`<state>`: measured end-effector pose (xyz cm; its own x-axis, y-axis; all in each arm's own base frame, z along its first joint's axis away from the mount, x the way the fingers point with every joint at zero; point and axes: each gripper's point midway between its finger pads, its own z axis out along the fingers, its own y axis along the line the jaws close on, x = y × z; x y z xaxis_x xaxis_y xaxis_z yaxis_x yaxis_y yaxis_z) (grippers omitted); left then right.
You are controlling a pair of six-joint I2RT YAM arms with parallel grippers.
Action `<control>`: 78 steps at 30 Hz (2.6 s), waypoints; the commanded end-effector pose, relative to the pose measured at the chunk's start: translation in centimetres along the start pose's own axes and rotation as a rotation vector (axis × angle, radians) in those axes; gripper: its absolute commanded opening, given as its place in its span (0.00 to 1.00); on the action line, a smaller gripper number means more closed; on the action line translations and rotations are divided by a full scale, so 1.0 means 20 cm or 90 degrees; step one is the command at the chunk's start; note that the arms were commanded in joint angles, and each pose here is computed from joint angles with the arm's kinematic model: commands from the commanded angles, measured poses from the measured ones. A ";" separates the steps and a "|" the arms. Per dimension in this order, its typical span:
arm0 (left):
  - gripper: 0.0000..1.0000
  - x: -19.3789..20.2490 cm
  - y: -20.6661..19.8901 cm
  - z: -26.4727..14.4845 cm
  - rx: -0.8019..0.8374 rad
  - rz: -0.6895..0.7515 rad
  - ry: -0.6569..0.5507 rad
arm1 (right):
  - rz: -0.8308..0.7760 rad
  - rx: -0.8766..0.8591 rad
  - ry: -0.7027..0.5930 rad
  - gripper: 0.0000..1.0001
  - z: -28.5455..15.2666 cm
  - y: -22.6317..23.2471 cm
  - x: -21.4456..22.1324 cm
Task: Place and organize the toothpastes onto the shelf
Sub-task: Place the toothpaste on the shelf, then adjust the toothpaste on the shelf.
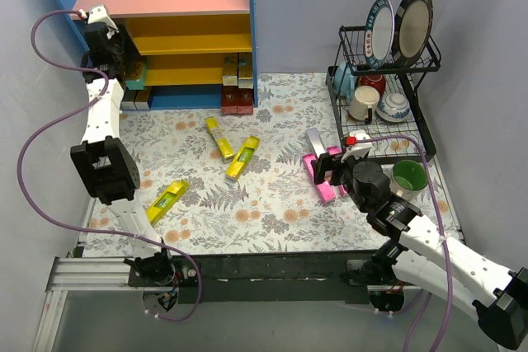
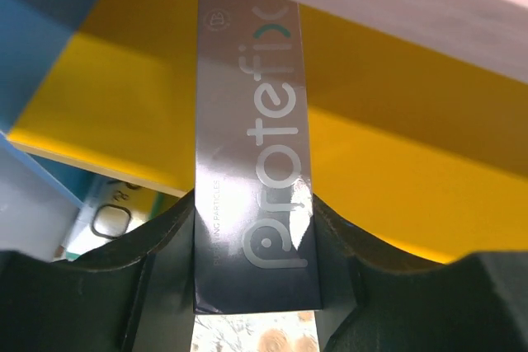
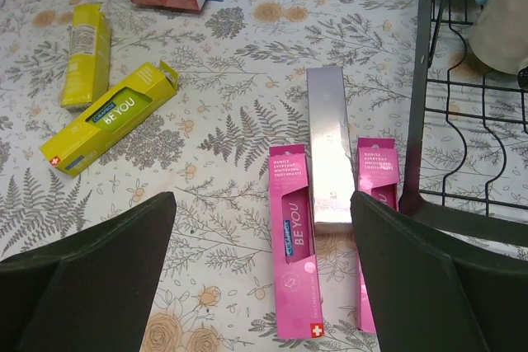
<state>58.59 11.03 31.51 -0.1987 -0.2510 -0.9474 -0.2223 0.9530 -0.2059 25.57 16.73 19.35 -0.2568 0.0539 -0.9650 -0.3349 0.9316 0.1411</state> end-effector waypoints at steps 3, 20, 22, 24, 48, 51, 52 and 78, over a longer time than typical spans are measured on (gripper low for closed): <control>0.54 -0.33 0.05 -0.03 -0.045 0.043 -0.137 | -0.004 -0.016 -0.021 0.95 0.02 0.02 -0.03; 0.75 -0.31 0.21 -0.10 -0.157 0.041 -0.147 | -0.011 -0.038 -0.006 0.94 0.03 0.06 0.00; 0.74 -0.32 0.20 -0.10 -0.155 0.041 -0.148 | -0.011 -0.038 -0.005 0.94 0.03 0.05 0.00; 0.72 -0.31 0.22 -0.10 -0.169 0.041 -0.147 | -0.011 -0.038 -0.005 0.94 0.03 0.05 0.00; 0.72 -0.30 0.06 -0.12 -0.207 0.104 -0.144 | -0.014 -0.035 -0.003 0.94 0.03 0.05 0.01; 0.68 -0.30 0.11 -0.11 -0.247 0.113 -0.149 | -0.013 -0.036 -0.004 0.94 0.03 0.05 0.01; 0.65 -0.29 0.12 -0.10 -0.253 0.116 -0.146 | -0.013 -0.036 -0.005 0.94 0.03 0.05 0.01; 0.41 -0.30 0.34 0.03 -0.317 0.099 -0.160 | -0.022 -0.031 0.018 0.94 0.06 0.05 0.05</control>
<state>59.15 18.32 34.43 -0.0654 -0.0036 -0.9979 -0.6204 0.7834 0.0378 25.58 17.72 17.00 -0.3055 -0.0115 -0.9521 -0.3807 0.9180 0.1111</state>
